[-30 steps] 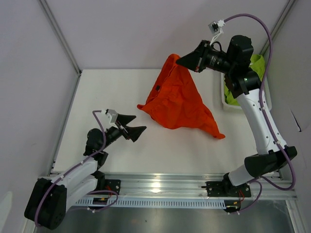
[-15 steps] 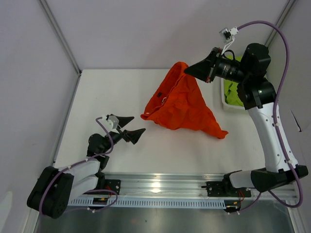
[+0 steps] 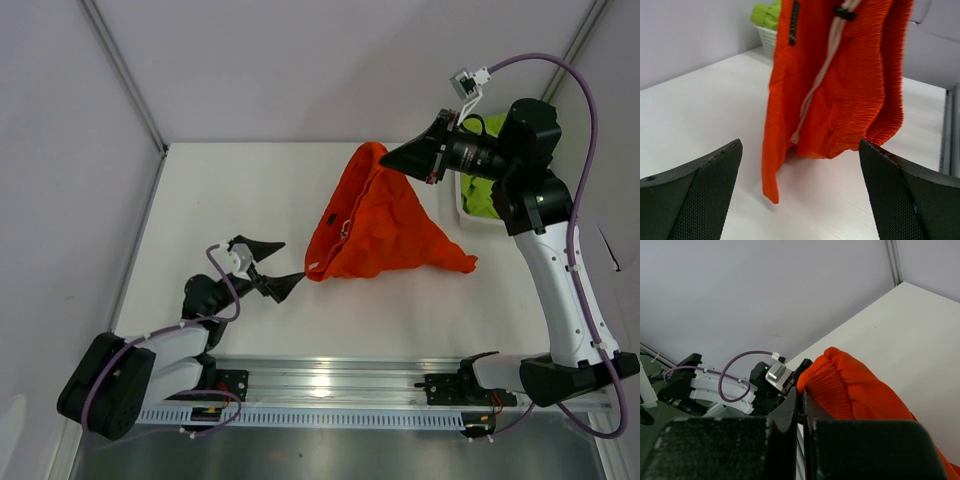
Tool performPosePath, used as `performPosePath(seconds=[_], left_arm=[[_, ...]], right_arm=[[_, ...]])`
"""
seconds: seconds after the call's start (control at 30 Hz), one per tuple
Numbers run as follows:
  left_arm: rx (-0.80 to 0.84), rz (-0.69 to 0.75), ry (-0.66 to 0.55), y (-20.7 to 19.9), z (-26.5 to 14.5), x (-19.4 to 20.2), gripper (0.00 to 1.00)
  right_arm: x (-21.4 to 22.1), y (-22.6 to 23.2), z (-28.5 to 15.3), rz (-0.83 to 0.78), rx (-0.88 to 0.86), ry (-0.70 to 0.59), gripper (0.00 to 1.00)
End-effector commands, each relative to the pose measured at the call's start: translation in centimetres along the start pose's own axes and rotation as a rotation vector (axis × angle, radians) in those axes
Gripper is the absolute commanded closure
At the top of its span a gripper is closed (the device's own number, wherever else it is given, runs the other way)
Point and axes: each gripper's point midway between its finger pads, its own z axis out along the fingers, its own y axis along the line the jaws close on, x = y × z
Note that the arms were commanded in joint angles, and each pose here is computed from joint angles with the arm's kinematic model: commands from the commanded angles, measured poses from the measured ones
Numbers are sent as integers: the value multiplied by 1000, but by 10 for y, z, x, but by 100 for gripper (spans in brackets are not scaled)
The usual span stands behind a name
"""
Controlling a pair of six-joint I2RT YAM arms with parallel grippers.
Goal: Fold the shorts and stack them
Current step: Flatten the shorts out
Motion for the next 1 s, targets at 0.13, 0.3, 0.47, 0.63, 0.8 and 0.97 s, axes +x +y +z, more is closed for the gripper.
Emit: performPosePath(seconds=[0.13, 0.3, 0.47, 0.63, 0.8, 0.97], left_arm=[[241, 142, -62, -46, 7, -21, 2], [317, 153, -13, -63, 13, -10, 3], [349, 195, 34, -73, 27, -1, 4], [296, 211, 99, -64, 40, 12, 13], [236, 215, 99, -55, 41, 11, 17], [172, 229, 148, -42, 38, 19, 28]], right_arm=[[-7, 9, 0, -21, -42, -16, 100], [-7, 9, 0, -17, -50, -15, 100], [-6, 12, 0, -15, -59, -12, 100], [-6, 14, 1, -14, -64, -11, 100], [-5, 14, 2, -9, -68, -8, 100], [-6, 11, 3, -8, -59, -11, 100]])
